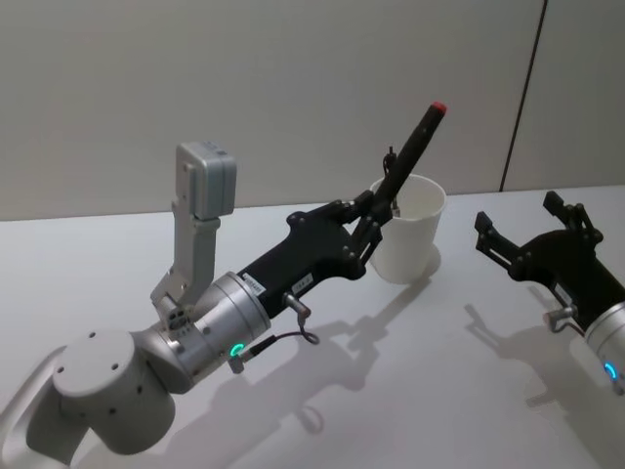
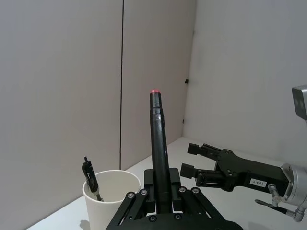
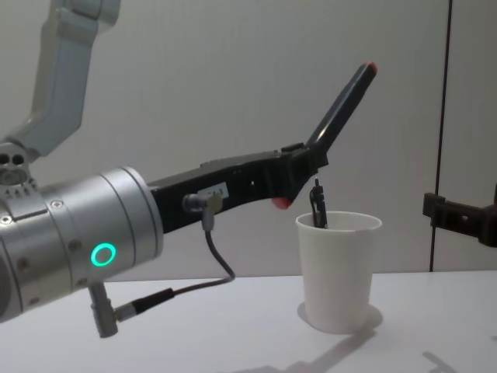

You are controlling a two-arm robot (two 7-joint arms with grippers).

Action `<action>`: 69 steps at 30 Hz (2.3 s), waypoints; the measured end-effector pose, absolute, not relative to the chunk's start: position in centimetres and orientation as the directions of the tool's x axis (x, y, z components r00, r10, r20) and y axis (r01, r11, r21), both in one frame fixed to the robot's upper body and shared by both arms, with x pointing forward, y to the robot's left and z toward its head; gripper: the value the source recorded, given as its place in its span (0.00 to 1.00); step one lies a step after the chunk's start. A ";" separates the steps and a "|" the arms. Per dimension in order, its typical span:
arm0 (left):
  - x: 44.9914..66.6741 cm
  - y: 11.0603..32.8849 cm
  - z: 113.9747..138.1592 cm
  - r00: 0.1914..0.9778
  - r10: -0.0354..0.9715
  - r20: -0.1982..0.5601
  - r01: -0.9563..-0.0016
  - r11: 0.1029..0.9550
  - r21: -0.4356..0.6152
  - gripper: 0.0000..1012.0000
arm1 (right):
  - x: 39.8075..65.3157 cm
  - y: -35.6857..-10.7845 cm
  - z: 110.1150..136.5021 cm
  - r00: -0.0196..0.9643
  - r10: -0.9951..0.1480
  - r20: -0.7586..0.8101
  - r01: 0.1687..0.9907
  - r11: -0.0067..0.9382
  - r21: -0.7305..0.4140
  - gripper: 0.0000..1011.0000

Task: Place the pen into the pen holder.

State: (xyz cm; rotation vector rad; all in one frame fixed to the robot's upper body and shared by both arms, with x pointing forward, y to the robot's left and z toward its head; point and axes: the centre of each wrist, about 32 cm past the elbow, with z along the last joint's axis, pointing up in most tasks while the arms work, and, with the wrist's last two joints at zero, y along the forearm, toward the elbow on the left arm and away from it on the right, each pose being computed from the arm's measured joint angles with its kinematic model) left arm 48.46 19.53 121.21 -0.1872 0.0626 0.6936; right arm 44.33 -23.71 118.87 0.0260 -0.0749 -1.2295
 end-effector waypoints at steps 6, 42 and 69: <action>48.6 19.4 121.4 0.777 0.621 -0.100 -0.629 0.761 -0.159 0.18 | 44.3 -23.7 118.9 0.333 -0.942 0.043 0.940 0.335 0.060 0.99; 49.4 18.7 122.1 0.846 0.525 -0.093 -0.533 0.829 -0.167 0.18 | 44.3 -23.7 118.9 0.333 -0.942 0.043 0.940 0.335 0.060 0.99; 49.5 18.5 122.1 0.849 0.520 -0.095 -0.528 0.833 -0.165 0.18 | 41.7 -26.5 122.1 0.521 -0.840 -0.154 0.853 0.505 0.132 0.99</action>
